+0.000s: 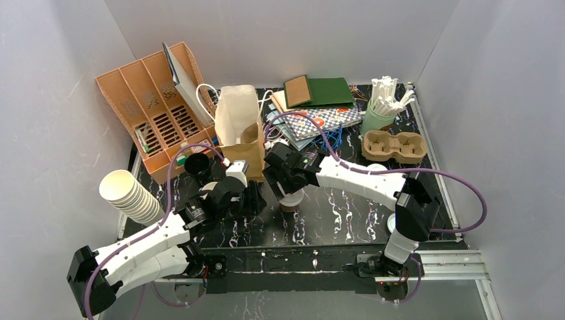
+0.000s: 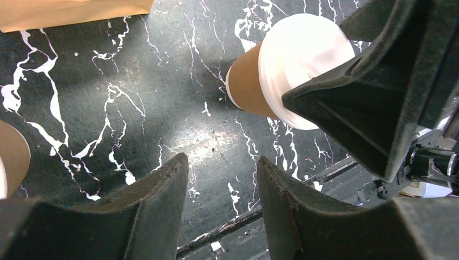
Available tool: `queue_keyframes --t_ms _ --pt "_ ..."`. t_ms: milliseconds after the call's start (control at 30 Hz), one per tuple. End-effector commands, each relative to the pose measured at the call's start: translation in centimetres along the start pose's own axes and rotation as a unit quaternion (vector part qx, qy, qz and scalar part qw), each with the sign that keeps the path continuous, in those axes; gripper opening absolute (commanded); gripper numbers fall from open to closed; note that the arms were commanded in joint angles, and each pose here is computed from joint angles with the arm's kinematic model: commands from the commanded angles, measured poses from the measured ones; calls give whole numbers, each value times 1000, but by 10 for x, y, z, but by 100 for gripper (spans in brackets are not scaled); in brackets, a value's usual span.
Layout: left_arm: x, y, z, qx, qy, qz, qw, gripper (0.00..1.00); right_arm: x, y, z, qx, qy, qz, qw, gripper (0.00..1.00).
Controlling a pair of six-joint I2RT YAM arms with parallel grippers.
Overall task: Pack the takeout coffee
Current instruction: Close the cup lid on the coffee cup.
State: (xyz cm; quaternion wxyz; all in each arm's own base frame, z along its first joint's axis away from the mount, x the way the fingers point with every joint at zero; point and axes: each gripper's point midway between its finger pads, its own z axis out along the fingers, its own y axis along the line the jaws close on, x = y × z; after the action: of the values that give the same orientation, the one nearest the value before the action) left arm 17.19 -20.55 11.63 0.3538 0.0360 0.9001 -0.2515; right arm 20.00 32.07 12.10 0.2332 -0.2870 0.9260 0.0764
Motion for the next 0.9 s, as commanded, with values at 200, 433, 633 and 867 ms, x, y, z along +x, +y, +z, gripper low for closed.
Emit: queue_keyframes --t_ms 200,433,633,867 --pt "0 10 2 -21 -9 -16 1000 45 22 -4 11 32 19 -9 999 75" --pt "4 11 4 -19 -5 -25 1000 44 32 -6 17 36 25 -6 999 74" --pt "5 9 7 -9 -3 -39 999 43 44 -8 24 32 26 4 999 73" --pt "6 8 11 -1 1 -48 999 43 55 -11 30 31 26 8 999 72"
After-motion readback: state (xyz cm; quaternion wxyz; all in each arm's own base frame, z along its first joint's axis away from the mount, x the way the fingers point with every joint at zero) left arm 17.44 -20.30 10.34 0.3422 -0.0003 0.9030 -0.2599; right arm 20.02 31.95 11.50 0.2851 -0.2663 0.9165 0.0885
